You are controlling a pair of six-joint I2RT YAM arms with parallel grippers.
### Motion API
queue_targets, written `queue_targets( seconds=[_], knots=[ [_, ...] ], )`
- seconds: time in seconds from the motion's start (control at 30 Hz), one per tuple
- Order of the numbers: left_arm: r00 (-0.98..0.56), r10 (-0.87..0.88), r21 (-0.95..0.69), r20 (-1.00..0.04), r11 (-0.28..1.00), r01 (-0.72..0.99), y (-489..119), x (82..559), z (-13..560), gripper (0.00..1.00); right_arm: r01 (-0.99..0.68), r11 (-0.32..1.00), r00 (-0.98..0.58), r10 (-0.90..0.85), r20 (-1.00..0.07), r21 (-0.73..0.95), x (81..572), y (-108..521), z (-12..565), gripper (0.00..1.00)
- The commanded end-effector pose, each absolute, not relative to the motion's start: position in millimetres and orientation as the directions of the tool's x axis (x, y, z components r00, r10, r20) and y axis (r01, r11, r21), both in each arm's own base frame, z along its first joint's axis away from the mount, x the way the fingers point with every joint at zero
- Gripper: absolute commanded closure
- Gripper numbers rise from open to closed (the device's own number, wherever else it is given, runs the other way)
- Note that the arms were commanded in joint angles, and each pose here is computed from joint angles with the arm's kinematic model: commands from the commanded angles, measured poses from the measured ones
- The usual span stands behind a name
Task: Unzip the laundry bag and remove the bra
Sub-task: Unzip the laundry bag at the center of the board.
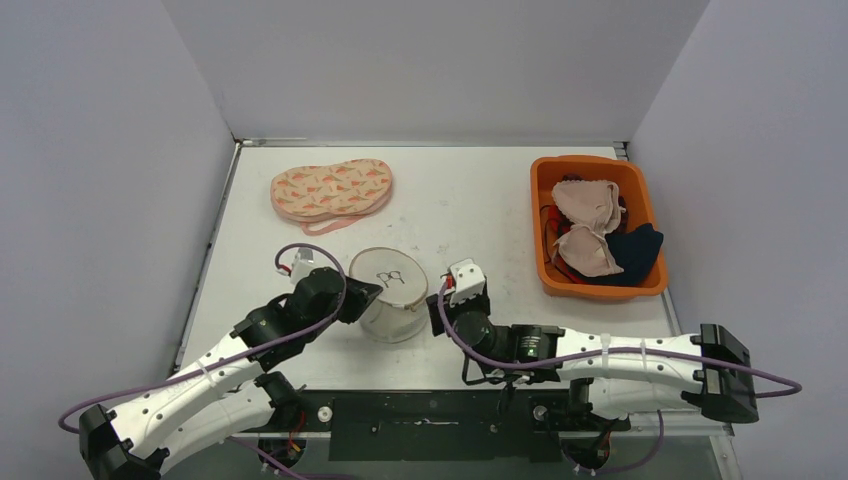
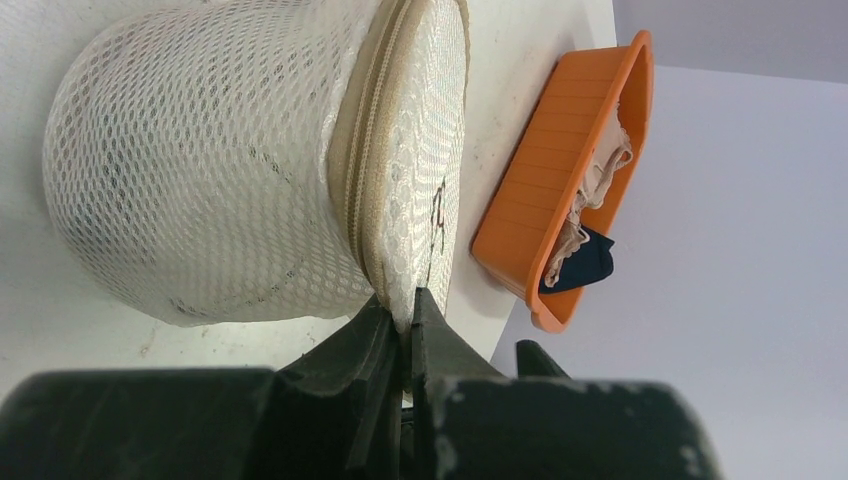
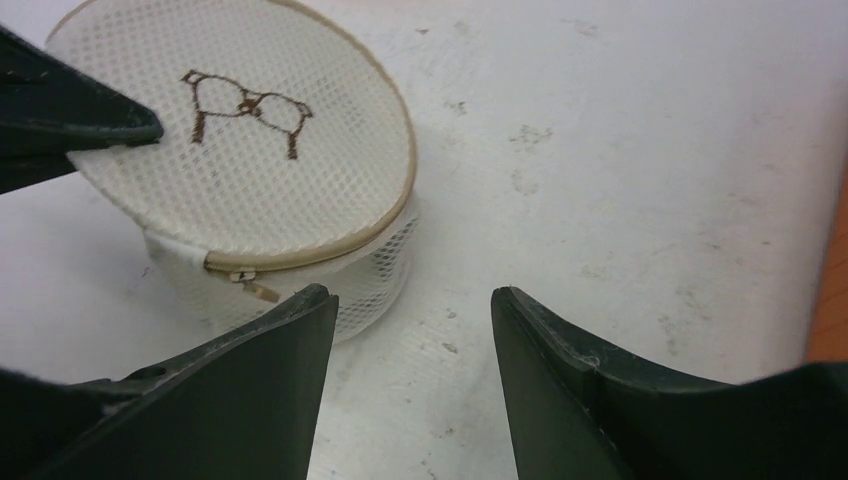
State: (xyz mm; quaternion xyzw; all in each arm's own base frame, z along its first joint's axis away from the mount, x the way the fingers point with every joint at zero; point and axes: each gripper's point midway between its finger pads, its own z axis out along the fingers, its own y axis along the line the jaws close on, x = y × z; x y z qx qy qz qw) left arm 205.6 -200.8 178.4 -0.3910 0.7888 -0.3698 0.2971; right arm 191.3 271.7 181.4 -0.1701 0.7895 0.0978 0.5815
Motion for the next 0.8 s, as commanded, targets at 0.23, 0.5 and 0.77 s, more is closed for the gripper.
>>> queue_targets(
  seconds=[0.23,0.5,0.77],
  knots=[
    [-0.545,-0.827,-0.889,-0.140,0.347,-0.299,-216,208,209,1.00,-0.737,0.544,-0.423,0.091,-0.901,0.401,152,332,201,0.44],
    [-0.546,-0.829,-0.904,-0.121,0.319,-0.284,-215,205,214,1.00,-0.787,0.422,-0.432,0.143,-0.890,0.450,148,328,210,0.44],
    [-0.560,-0.823,-0.910,-0.093,0.299,-0.288,-219,203,217,1.00,-0.841,0.344,-0.375,0.187,-0.908,0.419,146,321,210,0.49]
  ],
)
